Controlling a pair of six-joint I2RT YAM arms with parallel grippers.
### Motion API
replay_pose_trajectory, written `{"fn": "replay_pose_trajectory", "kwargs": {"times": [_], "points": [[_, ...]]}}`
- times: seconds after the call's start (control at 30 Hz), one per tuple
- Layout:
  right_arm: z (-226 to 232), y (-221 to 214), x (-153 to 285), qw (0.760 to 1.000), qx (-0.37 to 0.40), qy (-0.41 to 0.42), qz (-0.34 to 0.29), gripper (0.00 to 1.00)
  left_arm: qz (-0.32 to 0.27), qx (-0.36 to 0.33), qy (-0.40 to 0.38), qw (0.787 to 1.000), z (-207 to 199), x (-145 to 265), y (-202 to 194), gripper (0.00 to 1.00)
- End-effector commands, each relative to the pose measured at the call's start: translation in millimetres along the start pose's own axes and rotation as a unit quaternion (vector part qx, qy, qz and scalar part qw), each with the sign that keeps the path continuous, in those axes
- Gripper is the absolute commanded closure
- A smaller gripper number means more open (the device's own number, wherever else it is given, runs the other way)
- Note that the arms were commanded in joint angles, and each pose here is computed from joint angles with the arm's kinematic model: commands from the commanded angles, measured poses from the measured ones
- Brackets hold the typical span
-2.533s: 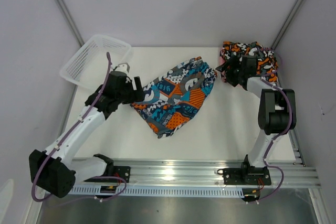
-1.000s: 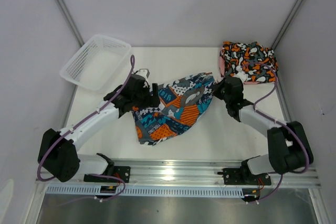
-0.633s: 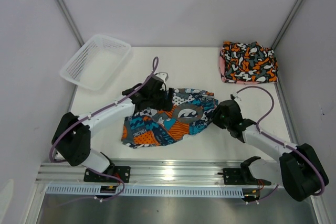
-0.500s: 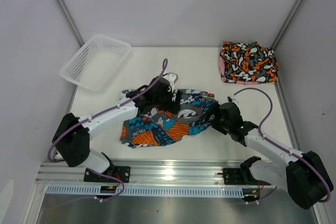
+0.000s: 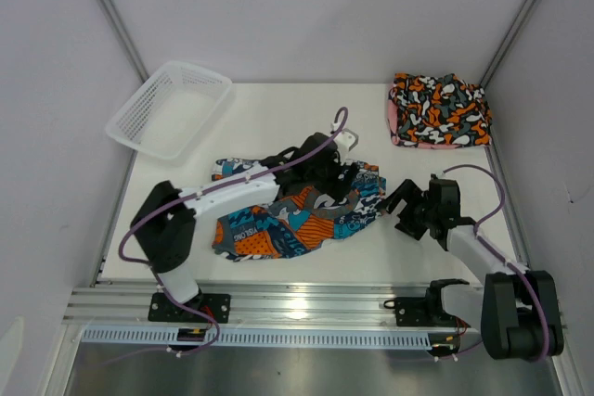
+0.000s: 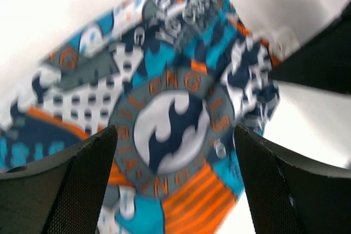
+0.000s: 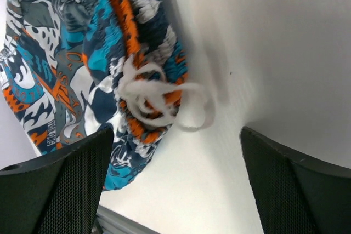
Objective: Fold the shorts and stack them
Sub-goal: Fold the shorts
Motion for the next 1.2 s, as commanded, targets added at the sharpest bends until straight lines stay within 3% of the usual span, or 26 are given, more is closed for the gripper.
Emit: {"fn": "replay_pose_trajectory", "kwargs": {"times": [0.0, 0.27, 0.4, 0.77, 0.93, 1.03, 1.17], "points": [[8.1, 9.1, -9.6, 0.997, 0.031, 0.06, 0.03, 0.01, -0.02, -0.031, 0.014, 0.999, -1.8, -24.9, 31.9, 0.11], [10.5, 29.2, -43.2, 0.993, 0.045, 0.097, 0.046, 0.0, -0.042, 0.016, 0.015, 0.999, 27.4, -57.9, 77.6, 0.16], [8.0, 35.6, -56.1, 0.993, 0.052, 0.088, 0.055, 0.02, -0.02, 0.019, 0.016, 0.999, 39.0, -77.0, 82.7, 0.24], [-3.9, 56.7, -66.6, 0.995, 0.09, -0.004, 0.029, 0.05, 0.041, 0.013, 0.062, 0.997, 62.1, -133.3, 54.6, 0.38], [-2.7, 51.8, -71.6, 0.993, 0.104, -0.036, 0.041, 0.11, 0.023, 0.024, 0.033, 0.999, 52.5, -131.9, 49.5, 0.38], [1.4, 49.1, -74.9, 0.993, 0.106, -0.032, 0.045, 0.22, 0.028, 0.03, 0.033, 0.999, 52.0, -139.8, 47.2, 0.37], [11.0, 44.9, -79.7, 0.991, 0.121, -0.03, 0.053, 0.28, 0.024, 0.028, 0.031, 0.999, 44.6, -150.5, 50.0, 0.37]]}}
Point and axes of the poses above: each gripper's point midway between its finger pads, its own x axis back along the fingers, its own z axis along the line the jaws close on, y = z × x, the point moved 2 cm from there along x, back along the fingers, and after that the axes turned 10 degrees about x, right-handed, at the moved point
